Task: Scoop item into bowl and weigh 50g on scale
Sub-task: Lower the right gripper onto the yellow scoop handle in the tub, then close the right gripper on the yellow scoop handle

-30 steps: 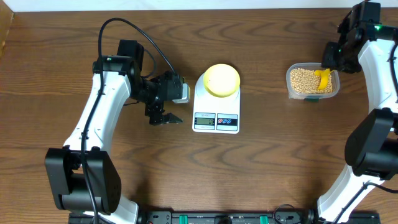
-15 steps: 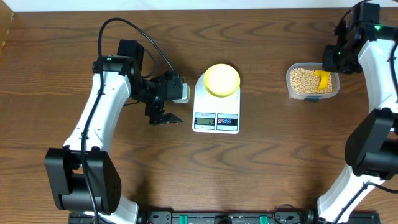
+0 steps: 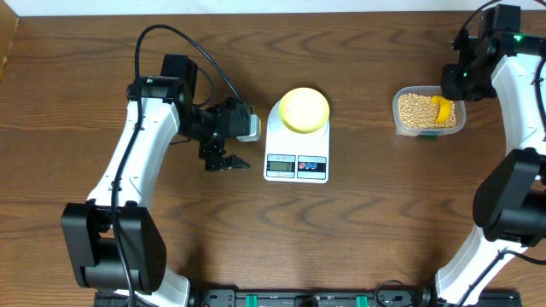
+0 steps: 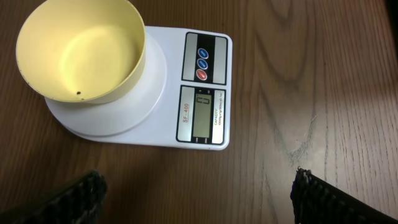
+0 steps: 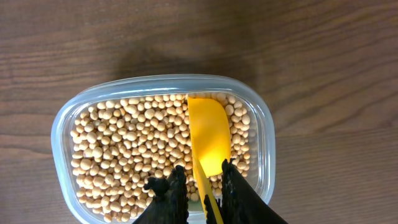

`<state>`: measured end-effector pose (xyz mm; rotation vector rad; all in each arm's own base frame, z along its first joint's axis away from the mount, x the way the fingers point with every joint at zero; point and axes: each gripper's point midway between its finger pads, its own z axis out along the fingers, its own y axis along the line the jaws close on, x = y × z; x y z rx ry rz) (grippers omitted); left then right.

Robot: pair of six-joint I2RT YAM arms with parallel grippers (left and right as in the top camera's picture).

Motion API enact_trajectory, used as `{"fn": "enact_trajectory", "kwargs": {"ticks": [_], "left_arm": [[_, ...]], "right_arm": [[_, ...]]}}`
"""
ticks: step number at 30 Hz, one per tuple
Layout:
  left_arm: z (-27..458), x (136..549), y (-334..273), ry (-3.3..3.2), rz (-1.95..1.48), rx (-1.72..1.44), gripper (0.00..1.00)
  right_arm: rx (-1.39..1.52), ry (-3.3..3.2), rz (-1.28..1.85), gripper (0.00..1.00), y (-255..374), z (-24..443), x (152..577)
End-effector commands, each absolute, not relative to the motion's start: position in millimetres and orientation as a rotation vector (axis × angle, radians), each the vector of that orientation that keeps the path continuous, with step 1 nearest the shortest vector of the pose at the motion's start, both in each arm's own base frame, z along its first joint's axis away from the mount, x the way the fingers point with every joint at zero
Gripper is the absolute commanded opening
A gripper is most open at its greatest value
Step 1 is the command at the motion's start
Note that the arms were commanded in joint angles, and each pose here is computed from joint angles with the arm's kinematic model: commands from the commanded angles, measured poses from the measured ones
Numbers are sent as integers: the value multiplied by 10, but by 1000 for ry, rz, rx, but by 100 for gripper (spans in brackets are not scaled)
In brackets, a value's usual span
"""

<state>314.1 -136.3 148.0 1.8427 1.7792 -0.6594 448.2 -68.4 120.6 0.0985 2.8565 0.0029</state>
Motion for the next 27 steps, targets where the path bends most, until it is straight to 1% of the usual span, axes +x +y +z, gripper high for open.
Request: {"fn": "enact_trajectory", "kwargs": {"ticks": [1, 3, 5, 9, 12, 14, 16, 19, 23, 25, 27], "left_arm": [[1465, 3108, -1365, 1777, -675, 1847, 98], [1465, 3108, -1365, 1777, -675, 1847, 98], [1465, 3108, -1365, 1777, -675, 1847, 98], [1465, 3108, -1365, 1777, -675, 1847, 98], [1465, 3108, -1365, 1777, -675, 1847, 98], [1465, 3108, -1365, 1777, -675, 1847, 98], [1465, 3108, -1365, 1777, -675, 1847, 97], [1465, 3108, -1365, 1777, -675, 1847, 98], [1465, 3108, -1365, 1777, -675, 1847, 98], [1465, 3108, -1365, 1777, -675, 1847, 98], [1465, 3108, -1365, 1777, -675, 1847, 98]], "right_arm": [[79, 2873, 32, 18, -655, 1166, 4457], [65, 2882, 26, 21, -661, 1159, 4438], [57, 2885, 25, 28, -660, 1146, 4432], [59, 2893, 28, 29, -659, 1088, 4435], [61, 2906, 31, 26, -664, 1019, 4441], [61, 2907, 32, 20, -664, 998, 4450], [61, 2904, 31, 19, -667, 990, 4464], [61, 2901, 31, 19, -668, 988, 4471], [60, 2903, 31, 22, -666, 981, 4468], [59, 2904, 31, 21, -663, 970, 4466], [60, 2904, 31, 15, -664, 967, 4465]]}}
